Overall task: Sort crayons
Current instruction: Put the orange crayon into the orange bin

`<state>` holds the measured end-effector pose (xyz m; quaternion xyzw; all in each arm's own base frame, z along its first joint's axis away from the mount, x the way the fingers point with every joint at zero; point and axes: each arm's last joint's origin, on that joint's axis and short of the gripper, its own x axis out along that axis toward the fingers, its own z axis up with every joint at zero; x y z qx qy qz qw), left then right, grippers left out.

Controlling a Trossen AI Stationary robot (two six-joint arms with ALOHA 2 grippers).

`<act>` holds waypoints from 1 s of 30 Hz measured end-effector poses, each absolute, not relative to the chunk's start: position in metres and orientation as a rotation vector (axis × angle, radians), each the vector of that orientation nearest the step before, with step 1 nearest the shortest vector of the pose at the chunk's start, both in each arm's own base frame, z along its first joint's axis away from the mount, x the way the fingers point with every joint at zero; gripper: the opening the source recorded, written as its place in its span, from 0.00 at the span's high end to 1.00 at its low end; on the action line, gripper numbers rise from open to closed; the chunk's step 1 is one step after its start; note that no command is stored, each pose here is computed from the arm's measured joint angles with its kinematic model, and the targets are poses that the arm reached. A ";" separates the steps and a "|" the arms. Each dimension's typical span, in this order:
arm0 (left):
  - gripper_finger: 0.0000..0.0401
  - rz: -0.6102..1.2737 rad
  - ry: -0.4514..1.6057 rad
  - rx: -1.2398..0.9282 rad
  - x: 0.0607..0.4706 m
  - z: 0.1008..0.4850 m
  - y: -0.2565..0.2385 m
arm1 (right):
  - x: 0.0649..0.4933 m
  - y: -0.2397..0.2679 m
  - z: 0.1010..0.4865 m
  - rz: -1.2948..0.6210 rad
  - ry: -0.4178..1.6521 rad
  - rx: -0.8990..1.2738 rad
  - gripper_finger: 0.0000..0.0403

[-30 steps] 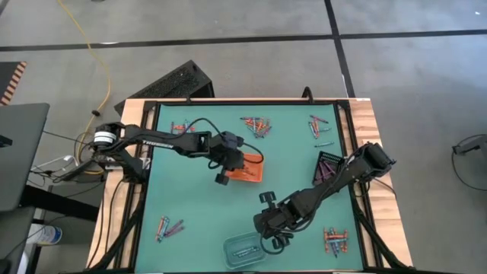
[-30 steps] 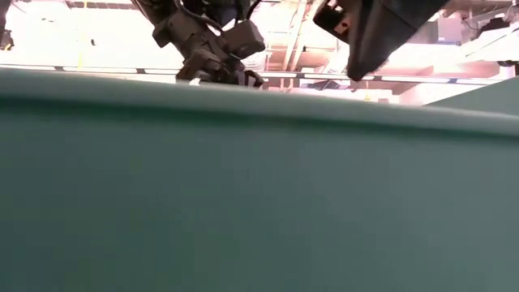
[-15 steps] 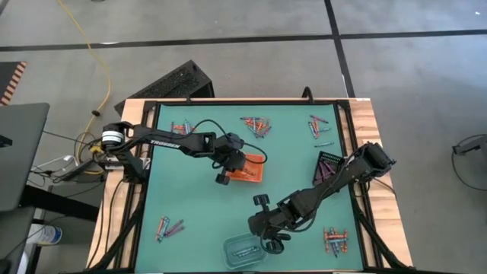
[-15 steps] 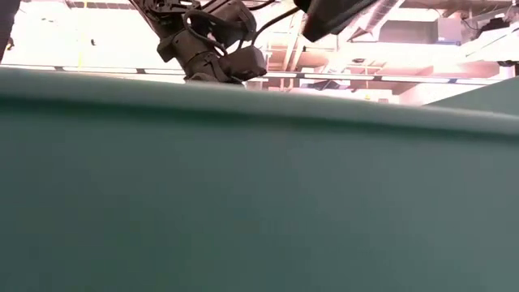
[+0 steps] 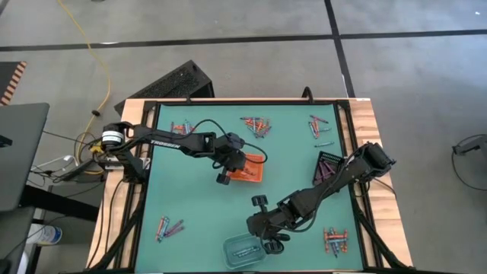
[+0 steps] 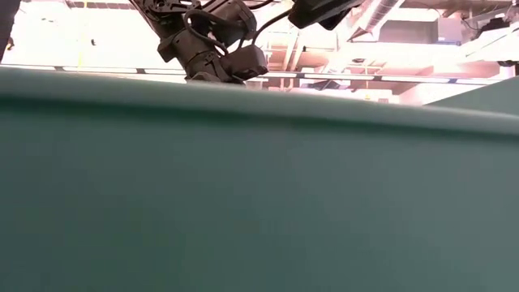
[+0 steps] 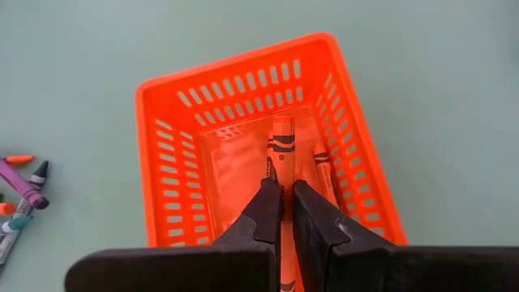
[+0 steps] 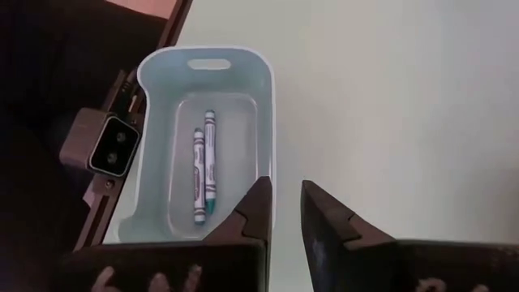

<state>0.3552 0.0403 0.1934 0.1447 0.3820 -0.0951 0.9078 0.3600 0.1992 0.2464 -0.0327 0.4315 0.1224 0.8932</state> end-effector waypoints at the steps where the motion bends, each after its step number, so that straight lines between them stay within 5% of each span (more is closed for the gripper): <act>1: 1.00 -0.198 0.788 0.298 0.355 0.193 0.040 | 0.360 0.199 0.246 0.254 0.897 -0.069 0.85; 30: 1.00 -0.186 0.834 0.252 0.354 0.187 0.043 | 0.360 0.199 0.246 0.253 0.899 -0.069 0.85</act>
